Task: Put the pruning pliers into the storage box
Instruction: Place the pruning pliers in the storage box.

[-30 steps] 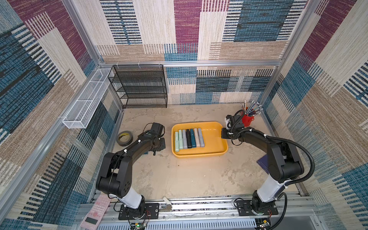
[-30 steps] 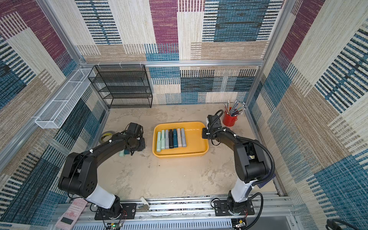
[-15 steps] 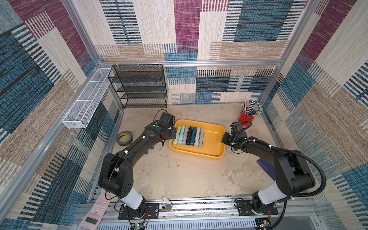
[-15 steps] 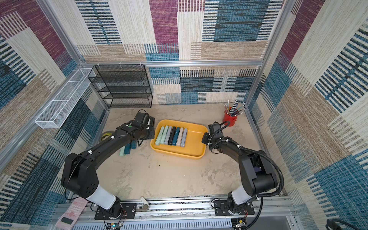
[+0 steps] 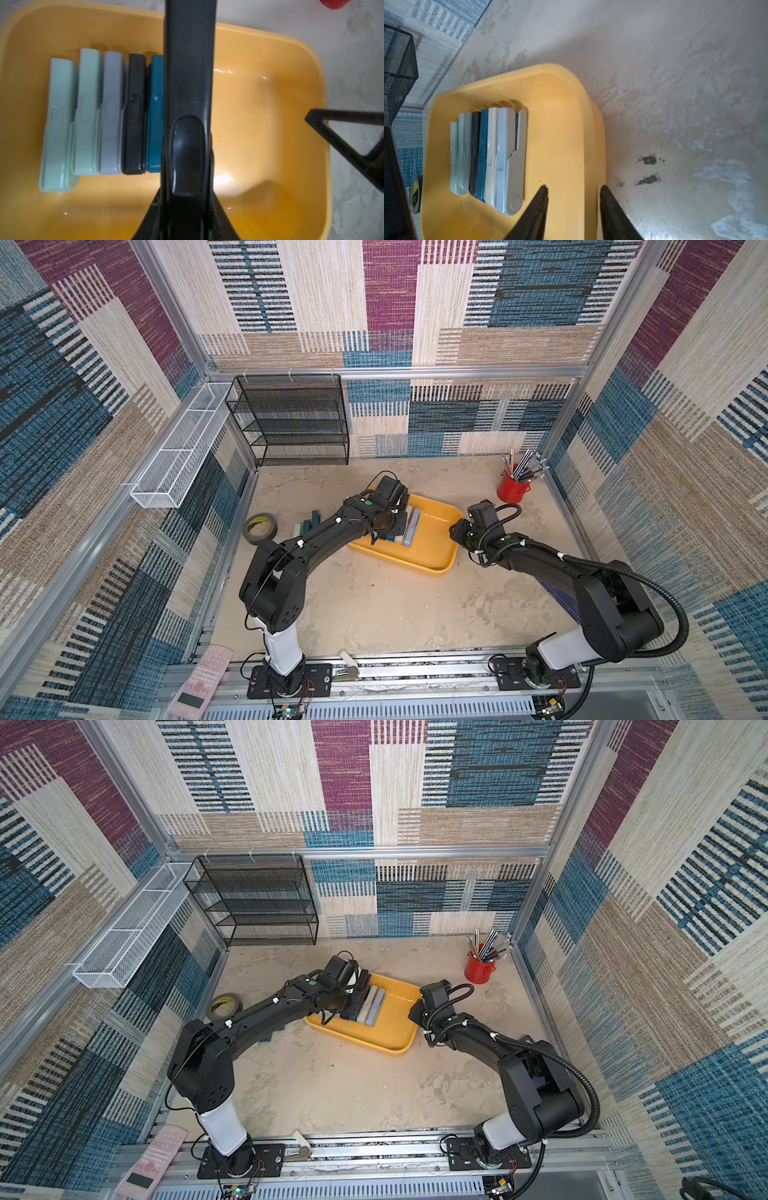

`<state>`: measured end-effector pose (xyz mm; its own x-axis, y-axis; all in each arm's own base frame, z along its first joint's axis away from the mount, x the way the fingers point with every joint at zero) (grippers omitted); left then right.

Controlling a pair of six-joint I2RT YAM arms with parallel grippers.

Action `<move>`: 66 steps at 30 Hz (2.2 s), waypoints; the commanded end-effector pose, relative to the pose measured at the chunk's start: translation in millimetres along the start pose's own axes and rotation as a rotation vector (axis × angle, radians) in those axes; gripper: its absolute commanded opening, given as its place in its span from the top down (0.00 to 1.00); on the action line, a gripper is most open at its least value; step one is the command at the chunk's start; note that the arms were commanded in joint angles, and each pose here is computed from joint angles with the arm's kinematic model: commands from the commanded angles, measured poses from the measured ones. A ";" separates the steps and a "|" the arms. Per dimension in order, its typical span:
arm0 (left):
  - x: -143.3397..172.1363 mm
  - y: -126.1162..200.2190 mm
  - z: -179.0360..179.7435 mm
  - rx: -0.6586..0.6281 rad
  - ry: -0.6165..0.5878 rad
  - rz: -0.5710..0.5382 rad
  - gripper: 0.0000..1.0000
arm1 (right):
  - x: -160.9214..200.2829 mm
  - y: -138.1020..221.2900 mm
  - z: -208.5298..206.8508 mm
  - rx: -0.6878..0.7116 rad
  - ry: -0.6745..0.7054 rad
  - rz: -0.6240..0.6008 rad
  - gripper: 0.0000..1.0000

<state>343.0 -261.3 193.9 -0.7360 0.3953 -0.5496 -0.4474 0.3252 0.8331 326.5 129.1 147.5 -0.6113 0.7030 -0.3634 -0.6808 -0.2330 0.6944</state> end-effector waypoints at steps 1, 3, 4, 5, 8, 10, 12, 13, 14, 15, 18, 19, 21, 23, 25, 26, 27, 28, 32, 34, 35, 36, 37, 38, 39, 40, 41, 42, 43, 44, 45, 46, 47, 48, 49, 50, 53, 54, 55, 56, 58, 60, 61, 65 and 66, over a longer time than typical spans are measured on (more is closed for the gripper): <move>-5.1 -3.4 -13.5 0.040 -0.034 -0.013 0.85 | -22.9 14.0 9.7 -0.017 0.060 -0.096 0.51; -4.5 -7.7 -22.7 0.050 -0.037 -0.011 0.85 | -37.8 23.4 10.7 -0.030 0.070 -0.137 0.51; -4.7 -9.6 -27.7 0.055 -0.040 -0.012 0.85 | -44.7 28.2 10.4 -0.032 0.071 -0.159 0.51; -4.7 -12.1 -33.4 0.059 -0.046 -0.011 0.85 | -52.8 33.5 9.9 -0.034 0.071 -0.188 0.51; -8.9 -18.3 -48.7 0.061 -0.077 -0.008 0.85 | -69.0 46.6 9.3 -0.047 0.073 -0.255 0.51; -13.2 -23.5 -57.4 0.059 -0.104 0.003 0.85 | -73.7 52.1 10.6 -0.058 0.078 -0.279 0.51; -16.7 -29.7 -63.5 0.044 -0.125 0.019 0.85 | -75.1 54.8 10.8 -0.068 0.079 -0.287 0.51; -16.9 -33.1 -65.9 0.039 -0.131 0.028 0.85 | -75.0 55.1 9.5 -0.069 0.079 -0.288 0.51; -16.8 -36.8 -67.1 0.028 -0.129 0.034 0.85 | -75.7 56.5 7.8 -0.068 0.079 -0.292 0.51; -15.9 -40.0 -67.3 0.012 -0.125 0.039 0.85 | -76.8 57.1 5.3 -0.067 0.074 -0.296 0.51; -11.3 -49.5 -66.0 -0.030 -0.101 0.063 0.84 | -79.9 62.7 1.1 -0.080 0.065 -0.313 0.51; -10.3 -51.3 -66.3 -0.037 -0.093 0.070 0.84 | -80.8 64.0 0.1 -0.084 0.063 -0.319 0.51; -6.3 -56.6 -67.1 -0.052 -0.083 0.085 0.84 | -83.2 66.1 -0.6 -0.088 0.065 -0.328 0.51; -3.5 -61.2 -67.6 -0.074 -0.078 0.094 0.84 | -84.0 66.3 -0.9 -0.091 0.068 -0.328 0.51; -3.3 -65.5 -68.0 -0.086 -0.077 0.098 0.84 | -84.2 64.8 -2.2 -0.093 0.068 -0.324 0.51; -2.9 -68.5 -68.3 -0.087 -0.078 0.103 0.84 | -83.9 64.6 -2.4 -0.098 0.068 -0.322 0.51; -3.1 -71.4 -69.0 -0.087 -0.080 0.108 0.84 | -83.6 63.4 -3.5 -0.098 0.067 -0.320 0.51; -3.4 -73.7 -69.8 -0.085 -0.082 0.114 0.84 | -83.0 62.7 -3.4 -0.101 0.067 -0.315 0.51; -3.5 -82.8 -72.1 -0.088 -0.087 0.132 0.84 | -79.7 57.9 -5.4 -0.099 0.084 -0.292 0.51; -4.3 -85.3 -71.3 -0.099 -0.088 0.132 0.83 | -78.9 56.8 -6.0 -0.100 0.089 -0.288 0.51; -4.6 -87.0 -71.1 -0.105 -0.088 0.133 0.83 | -78.6 56.6 -6.5 -0.100 0.090 -0.288 0.51; -5.5 -87.8 -71.1 -0.109 -0.089 0.133 0.83 | -78.0 56.2 -6.7 -0.101 0.093 -0.285 0.51; -5.2 -89.5 -70.8 -0.111 -0.089 0.138 0.83 | -77.8 55.7 -6.7 -0.102 0.095 -0.283 0.51; -4.9 -91.3 -71.4 -0.111 -0.090 0.140 0.83 | -77.6 55.0 -7.2 -0.101 0.095 -0.281 0.51; -4.3 -92.8 -71.4 -0.112 -0.089 0.143 0.83 | -77.2 54.5 -7.2 -0.101 0.096 -0.279 0.51; -3.3 -94.3 -71.2 -0.114 -0.090 0.148 0.83 | -77.2 54.5 -7.2 -0.102 0.096 -0.279 0.51; -1.9 -96.3 -70.6 -0.119 -0.090 0.154 0.83 | -76.8 54.4 -7.4 -0.104 0.096 -0.278 0.51; -0.7 -97.7 -70.3 -0.122 -0.089 0.159 0.83 | -76.7 54.5 -7.5 -0.106 0.096 -0.280 0.51; -0.4 -98.3 -70.1 -0.123 -0.088 0.160 0.82 | -76.8 54.1 -8.4 -0.104 0.095 -0.280 0.51; -0.6 -98.9 -70.3 -0.123 -0.088 0.160 0.82 | -76.5 54.1 -8.8 -0.105 0.095 -0.281 0.51; -0.7 -99.6 -70.3 -0.124 -0.088 0.160 0.82 | -76.1 53.7 -8.7 -0.107 0.097 -0.278 0.51; -0.6 -100.5 -70.2 -0.126 -0.089 0.162 0.82 | -75.7 52.8 -9.3 -0.104 0.097 -0.275 0.51; -1.2 -101.1 -69.8 -0.129 -0.088 0.161 0.81 | -75.3 52.1 -9.5 -0.105 0.097 -0.271 0.51; -0.9 -102.0 -69.8 -0.133 -0.090 0.164 0.80 | -74.9 51.2 -9.7 -0.105 0.098 -0.267 0.51; -0.6 -102.4 -69.5 -0.136 -0.091 0.166 0.79 | -74.4 50.7 -10.1 -0.104 0.097 -0.265 0.51; -0.7 -103.1 -69.6 -0.137 -0.090 0.166 0.78 | -73.9 50.3 -10.5 -0.105 0.097 -0.262 0.51; -0.8 -105.5 -69.7 -0.137 -0.091 0.167 0.75 | -73.3 49.9 -11.2 -0.104 0.094 -0.259 0.51; -0.3 -106.6 -69.5 -0.135 -0.093 0.170 0.74 | -73.1 49.9 -11.4 -0.103 0.095 -0.259 0.51; -0.8 -107.1 -70.1 -0.133 -0.096 0.170 0.73 | -73.4 50.3 -11.1 -0.104 0.094 -0.261 0.51; -0.6 -107.9 -69.6 -0.135 -0.097 0.171 0.72 | -72.7 49.6 -12.4 -0.098 0.094 -0.259 0.51; -0.7 -108.8 -69.4 -0.137 -0.100 0.171 0.71 | -72.8 49.8 -13.0 -0.096 0.092 -0.259 0.51; -1.3 -109.5 -68.4 -0.143 -0.104 0.171 0.70 | -72.3 49.4 -13.6 -0.093 0.094 -0.256 0.51; -1.4 -110.0 -68.1 -0.144 -0.105 0.171 0.69 | -72.1 49.8 -13.3 -0.094 0.094 -0.255 0.51; -1.0 -111.4 -67.2 -0.148 -0.111 0.173 0.66 | -71.8 50.5 -14.1 -0.092 0.094 -0.256 0.51; -0.9 -111.4 -67.2 -0.148 -0.111 0.174 0.65 | -71.3 50.4 -14.2 -0.092 0.095 -0.253 0.51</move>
<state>357.0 -357.2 104.2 -0.7540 0.5274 -0.3917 -0.3794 0.1372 0.9150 329.0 56.5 195.7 -0.4565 0.6829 -0.5703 -0.8363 -0.1106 0.5370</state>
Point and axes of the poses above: each gripper's point midway between its finger pads, its own y axis back along the fingers, its own z axis along the line the jaws close on, x = y × z, the point moved 7 cm from there along y, back along the fingers, and after that the axes turned 12 degrees about -y, right-handed, at the moved point
